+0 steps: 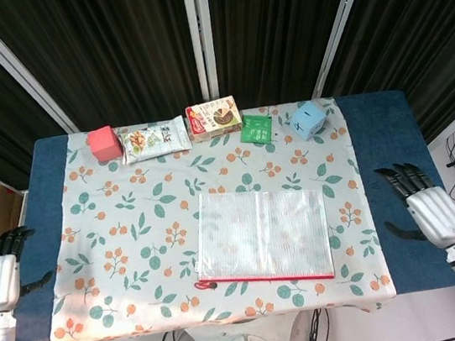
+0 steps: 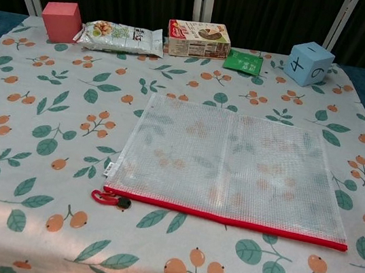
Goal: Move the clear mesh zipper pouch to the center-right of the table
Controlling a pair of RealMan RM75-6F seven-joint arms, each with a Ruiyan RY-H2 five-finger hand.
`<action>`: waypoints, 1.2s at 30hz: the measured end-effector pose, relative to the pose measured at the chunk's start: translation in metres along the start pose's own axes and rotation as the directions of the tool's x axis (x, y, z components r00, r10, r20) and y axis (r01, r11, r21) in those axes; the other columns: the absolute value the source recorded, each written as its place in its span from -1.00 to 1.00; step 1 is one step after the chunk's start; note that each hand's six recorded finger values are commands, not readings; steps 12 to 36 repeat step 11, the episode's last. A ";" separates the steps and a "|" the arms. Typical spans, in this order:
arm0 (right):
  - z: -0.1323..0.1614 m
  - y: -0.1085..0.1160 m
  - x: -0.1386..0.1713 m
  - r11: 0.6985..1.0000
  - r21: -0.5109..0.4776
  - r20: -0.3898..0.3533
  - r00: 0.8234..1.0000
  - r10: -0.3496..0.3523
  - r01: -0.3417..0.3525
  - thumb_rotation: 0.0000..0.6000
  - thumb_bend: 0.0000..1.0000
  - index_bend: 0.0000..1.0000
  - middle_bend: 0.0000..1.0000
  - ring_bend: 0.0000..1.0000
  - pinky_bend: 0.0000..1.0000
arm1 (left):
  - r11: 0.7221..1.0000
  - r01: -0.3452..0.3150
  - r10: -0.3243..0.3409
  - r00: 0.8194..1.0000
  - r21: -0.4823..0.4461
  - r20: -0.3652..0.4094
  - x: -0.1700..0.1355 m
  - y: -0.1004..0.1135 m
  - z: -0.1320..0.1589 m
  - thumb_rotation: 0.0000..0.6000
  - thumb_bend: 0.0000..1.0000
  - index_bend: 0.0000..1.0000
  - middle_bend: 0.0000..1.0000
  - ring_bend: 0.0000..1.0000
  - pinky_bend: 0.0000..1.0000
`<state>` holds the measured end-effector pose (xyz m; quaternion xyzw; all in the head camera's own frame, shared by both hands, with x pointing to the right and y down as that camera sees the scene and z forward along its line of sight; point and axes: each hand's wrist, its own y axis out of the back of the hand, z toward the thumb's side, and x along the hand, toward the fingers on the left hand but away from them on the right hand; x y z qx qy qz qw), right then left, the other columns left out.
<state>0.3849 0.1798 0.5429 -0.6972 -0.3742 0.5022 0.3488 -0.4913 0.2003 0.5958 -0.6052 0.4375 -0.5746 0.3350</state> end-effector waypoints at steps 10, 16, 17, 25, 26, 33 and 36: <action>-0.032 0.002 0.052 0.996 -0.005 0.070 0.994 -0.089 0.090 1.00 -0.65 -0.91 -0.80 -1.00 -1.00 | 0.997 0.006 -0.008 0.999 -0.073 -0.033 -0.065 0.013 -0.007 1.00 -0.86 -0.54 -0.66 -0.74 -0.63; -0.033 0.001 0.055 0.996 -0.009 0.071 0.994 -0.089 0.090 1.00 -0.65 -0.91 -0.80 -1.00 -1.00 | 0.997 0.008 -0.011 0.999 -0.081 -0.036 -0.072 0.013 -0.006 1.00 -0.86 -0.54 -0.66 -0.74 -0.63; -0.033 0.001 0.055 0.996 -0.009 0.071 0.994 -0.089 0.090 1.00 -0.65 -0.91 -0.80 -1.00 -1.00 | 0.997 0.008 -0.011 0.999 -0.081 -0.036 -0.072 0.013 -0.006 1.00 -0.86 -0.54 -0.66 -0.74 -0.63; -0.033 0.001 0.055 0.996 -0.009 0.071 0.994 -0.089 0.090 1.00 -0.65 -0.91 -0.80 -1.00 -1.00 | 0.997 0.008 -0.011 0.999 -0.081 -0.036 -0.072 0.013 -0.006 1.00 -0.86 -0.54 -0.66 -0.74 -0.63; -0.033 0.001 0.055 0.996 -0.009 0.071 0.994 -0.089 0.090 1.00 -0.65 -0.91 -0.80 -1.00 -1.00 | 0.997 0.008 -0.011 0.999 -0.081 -0.036 -0.072 0.013 -0.006 1.00 -0.86 -0.54 -0.66 -0.74 -0.63; -0.033 0.001 0.055 0.996 -0.009 0.071 0.994 -0.089 0.090 1.00 -0.65 -0.91 -0.80 -1.00 -1.00 | 0.997 0.008 -0.011 0.999 -0.081 -0.036 -0.072 0.013 -0.006 1.00 -0.86 -0.54 -0.66 -0.74 -0.63; -0.033 0.001 0.055 0.996 -0.009 0.071 0.994 -0.089 0.090 1.00 -0.65 -0.91 -0.80 -1.00 -1.00 | 0.997 0.008 -0.011 0.999 -0.081 -0.036 -0.072 0.013 -0.006 1.00 -0.86 -0.54 -0.66 -0.74 -0.63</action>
